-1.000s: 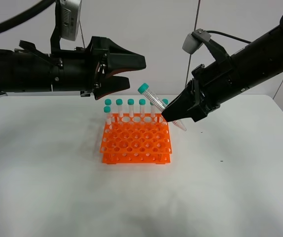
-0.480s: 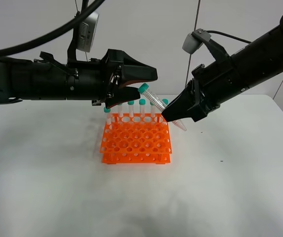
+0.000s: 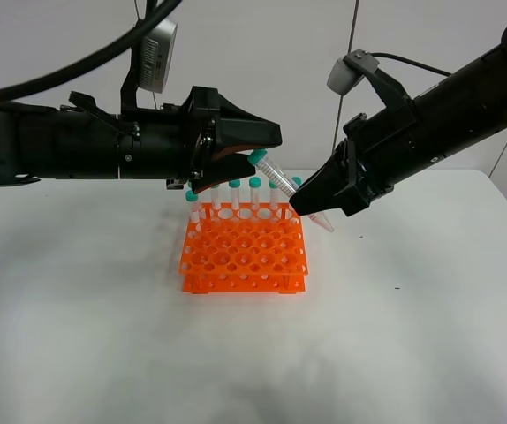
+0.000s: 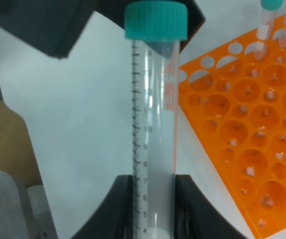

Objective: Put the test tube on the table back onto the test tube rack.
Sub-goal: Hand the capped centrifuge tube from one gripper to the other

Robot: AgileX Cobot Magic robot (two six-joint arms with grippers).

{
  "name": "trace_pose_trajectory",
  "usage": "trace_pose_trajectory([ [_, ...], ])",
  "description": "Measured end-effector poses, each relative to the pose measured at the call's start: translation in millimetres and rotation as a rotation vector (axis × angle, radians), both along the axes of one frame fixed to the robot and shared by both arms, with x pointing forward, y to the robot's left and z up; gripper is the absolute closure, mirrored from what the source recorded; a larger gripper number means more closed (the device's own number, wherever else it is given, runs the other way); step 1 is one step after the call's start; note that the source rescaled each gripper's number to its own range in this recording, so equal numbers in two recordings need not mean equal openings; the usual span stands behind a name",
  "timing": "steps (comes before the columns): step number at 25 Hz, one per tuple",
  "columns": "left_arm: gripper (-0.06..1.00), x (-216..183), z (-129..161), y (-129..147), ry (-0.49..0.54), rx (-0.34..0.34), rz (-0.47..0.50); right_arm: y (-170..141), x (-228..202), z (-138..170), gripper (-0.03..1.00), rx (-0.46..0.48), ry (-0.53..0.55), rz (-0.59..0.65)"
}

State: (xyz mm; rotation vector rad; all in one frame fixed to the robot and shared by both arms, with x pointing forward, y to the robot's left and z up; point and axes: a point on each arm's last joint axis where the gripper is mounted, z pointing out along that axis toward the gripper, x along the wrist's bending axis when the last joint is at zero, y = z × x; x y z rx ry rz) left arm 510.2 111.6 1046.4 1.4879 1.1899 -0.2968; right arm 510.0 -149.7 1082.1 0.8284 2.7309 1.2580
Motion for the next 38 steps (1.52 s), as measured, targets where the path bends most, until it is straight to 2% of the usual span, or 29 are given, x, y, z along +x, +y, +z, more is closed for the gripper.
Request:
trace_pose_trajectory([
  [16,0.12,7,11,-1,-0.04,-0.004,0.025,0,1,0,0.96,0.001,-0.002,-0.006],
  [27,0.12,10,-6,-9,0.016,-0.01,-0.032,0,1,0,0.96,0.001,-0.003,-0.006],
  [38,0.12,13,-8,-7,0.012,0.012,0.001,0,1,0,0.96,0.001,-0.003,-0.006],
])
